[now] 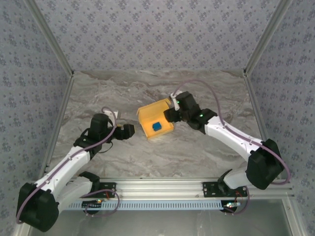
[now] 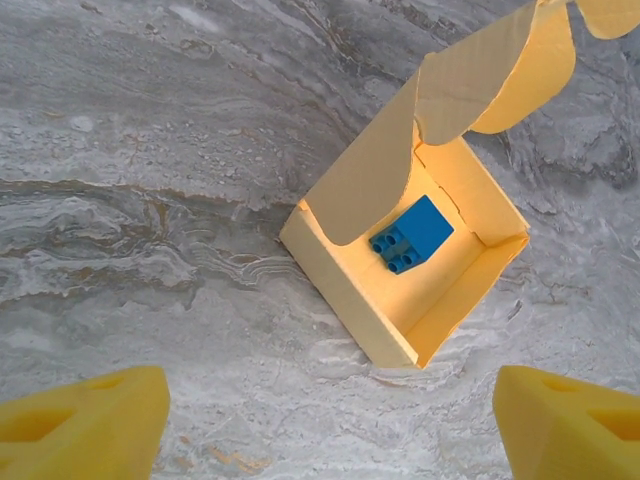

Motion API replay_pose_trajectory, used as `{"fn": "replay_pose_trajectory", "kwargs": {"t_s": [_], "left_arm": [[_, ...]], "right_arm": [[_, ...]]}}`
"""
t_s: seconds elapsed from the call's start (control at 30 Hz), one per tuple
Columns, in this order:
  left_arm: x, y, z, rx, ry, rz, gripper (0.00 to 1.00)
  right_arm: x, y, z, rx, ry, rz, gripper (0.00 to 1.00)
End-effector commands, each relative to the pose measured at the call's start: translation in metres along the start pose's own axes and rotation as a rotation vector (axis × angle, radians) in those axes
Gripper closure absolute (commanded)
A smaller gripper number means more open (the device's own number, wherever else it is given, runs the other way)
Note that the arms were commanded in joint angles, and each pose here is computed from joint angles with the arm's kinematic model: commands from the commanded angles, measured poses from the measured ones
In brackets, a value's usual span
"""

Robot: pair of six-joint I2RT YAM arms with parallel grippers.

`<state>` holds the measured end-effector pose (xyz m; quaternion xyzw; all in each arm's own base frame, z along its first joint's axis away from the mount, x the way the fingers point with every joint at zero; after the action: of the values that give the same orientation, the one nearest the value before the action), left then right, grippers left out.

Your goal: Fold the paper box

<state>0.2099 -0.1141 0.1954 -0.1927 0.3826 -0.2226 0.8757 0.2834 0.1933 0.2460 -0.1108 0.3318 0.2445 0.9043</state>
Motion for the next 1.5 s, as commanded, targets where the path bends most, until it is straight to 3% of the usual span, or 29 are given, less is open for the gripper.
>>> {"fn": "replay_pose_trajectory", "kwargs": {"t_s": [0.0, 0.23, 0.3, 0.43, 0.67, 0.8, 1.17, 1.47], "left_arm": [[0.001, -0.020, 0.019, 0.053, -0.027, -0.062, 0.18], [0.023, -0.026, 0.029, 0.073, 0.021, -0.034, 0.25], [0.031, -0.030, 0.031, 0.084, 0.037, -0.041, 0.32], [0.043, -0.032, 0.035, 0.091, 0.028, -0.013, 0.33], [0.063, -0.035, 0.042, 0.075, 0.029, -0.005, 0.49], [0.071, -0.039, 0.047, 0.089, 0.025, 0.006, 0.55], [0.085, -0.042, 0.054, 0.096, 0.035, 0.043, 0.77], [0.084, -0.040, 0.050, 0.112, 0.041, 0.108, 0.85]], "right_arm": [[0.006, -0.010, -0.005, -0.039, -0.006, 0.145, 0.29], [0.035, -0.020, 0.000, -0.057, -0.010, 0.182, 0.32], [0.045, -0.027, 0.001, -0.041, -0.013, 0.193, 0.35], [0.060, -0.032, 0.005, -0.044, -0.017, 0.233, 0.44], [0.082, -0.029, 0.006, -0.042, -0.018, 0.278, 0.58], [0.085, -0.029, 0.007, -0.043, -0.017, 0.276, 0.65], [0.092, -0.020, 0.016, -0.076, -0.020, 0.297, 0.72], [0.094, -0.011, 0.018, -0.075, 0.016, 0.199, 0.84]]}}
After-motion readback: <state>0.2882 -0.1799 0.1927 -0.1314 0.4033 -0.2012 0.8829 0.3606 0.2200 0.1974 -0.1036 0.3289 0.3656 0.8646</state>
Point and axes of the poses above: each hand's point on the last joint's axis, 136 mm out from that joint toward the fingers, its own x axis out along the fingers, its own y axis along the line the jaws close on, z = x × y, the point moved 9 cm from there along -x, back along the fingers, and after that the axes turned 5 degrees about -x, right-handed, at the moved point
